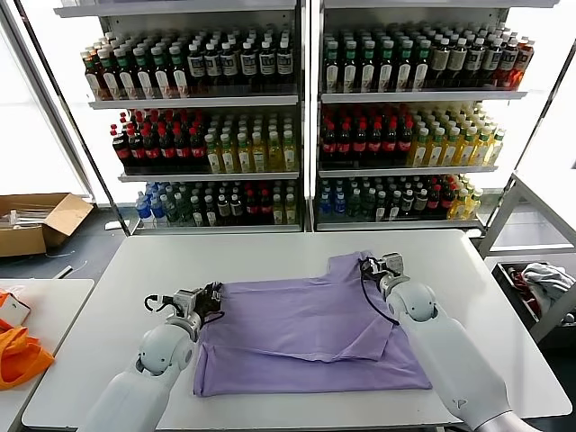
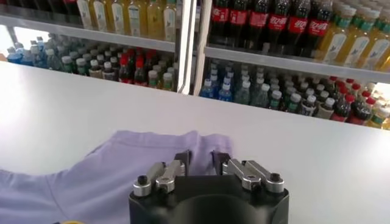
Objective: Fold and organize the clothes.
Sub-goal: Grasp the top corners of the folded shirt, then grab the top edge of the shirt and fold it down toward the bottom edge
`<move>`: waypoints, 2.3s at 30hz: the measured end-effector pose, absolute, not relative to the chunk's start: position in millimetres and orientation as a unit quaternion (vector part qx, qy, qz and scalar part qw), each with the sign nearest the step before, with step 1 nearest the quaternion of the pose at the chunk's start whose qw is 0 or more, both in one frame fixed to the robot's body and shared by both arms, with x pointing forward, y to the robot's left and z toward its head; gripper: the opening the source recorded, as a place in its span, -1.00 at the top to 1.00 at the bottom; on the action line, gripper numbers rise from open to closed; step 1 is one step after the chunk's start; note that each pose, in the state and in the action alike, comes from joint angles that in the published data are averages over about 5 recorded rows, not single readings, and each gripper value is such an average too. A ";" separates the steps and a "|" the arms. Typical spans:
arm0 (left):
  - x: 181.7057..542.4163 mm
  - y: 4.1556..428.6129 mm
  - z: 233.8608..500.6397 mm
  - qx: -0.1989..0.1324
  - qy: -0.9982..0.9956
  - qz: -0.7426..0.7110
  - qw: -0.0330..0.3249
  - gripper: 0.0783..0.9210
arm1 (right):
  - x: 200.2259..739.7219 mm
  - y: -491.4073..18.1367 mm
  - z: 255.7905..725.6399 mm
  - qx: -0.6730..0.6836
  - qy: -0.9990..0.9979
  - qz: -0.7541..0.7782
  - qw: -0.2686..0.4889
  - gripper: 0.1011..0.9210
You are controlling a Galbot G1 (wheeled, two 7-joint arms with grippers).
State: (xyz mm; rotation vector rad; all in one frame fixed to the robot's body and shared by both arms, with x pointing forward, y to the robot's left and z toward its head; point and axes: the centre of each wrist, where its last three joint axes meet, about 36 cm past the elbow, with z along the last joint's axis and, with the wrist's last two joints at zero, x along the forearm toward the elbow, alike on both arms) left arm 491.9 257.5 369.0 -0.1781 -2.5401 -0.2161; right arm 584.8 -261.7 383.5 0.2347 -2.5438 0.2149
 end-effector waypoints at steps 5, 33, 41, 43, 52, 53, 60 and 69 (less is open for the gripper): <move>491.9 254.9 371.1 -0.067 -0.954 -0.077 0.282 0.98 | 579.0 -260.6 382.8 0.089 -0.954 0.073 0.277 0.98; 453.9 257.6 391.6 -0.079 -0.978 -0.087 0.170 0.98 | 522.3 -263.1 450.0 0.057 -0.987 0.053 0.139 0.98; 436.1 254.8 392.2 -0.086 -0.979 -0.088 0.161 0.98 | 473.1 -252.6 439.6 0.052 -0.988 0.054 0.138 0.98; 431.7 254.1 392.2 -0.088 -0.979 -0.088 0.160 0.98 | 459.8 -250.9 437.3 0.049 -0.988 0.054 0.139 0.98; 412.6 250.6 390.0 -0.091 -0.979 -0.094 0.159 0.98 | 409.9 -255.9 433.1 0.025 -0.987 0.058 0.147 0.98; 410.5 250.5 389.8 -0.091 -0.978 -0.094 0.160 0.98 | 405.6 -257.1 432.7 0.023 -0.987 0.059 0.148 0.98; 397.3 252.1 389.7 -0.090 -0.977 -0.100 0.163 0.98 | 380.2 -260.7 431.8 0.010 -0.986 0.062 0.157 0.98; 378.3 249.3 385.4 -0.095 -0.975 -0.104 0.172 0.98 | 355.6 -255.8 425.4 0.011 -0.983 0.064 0.171 0.98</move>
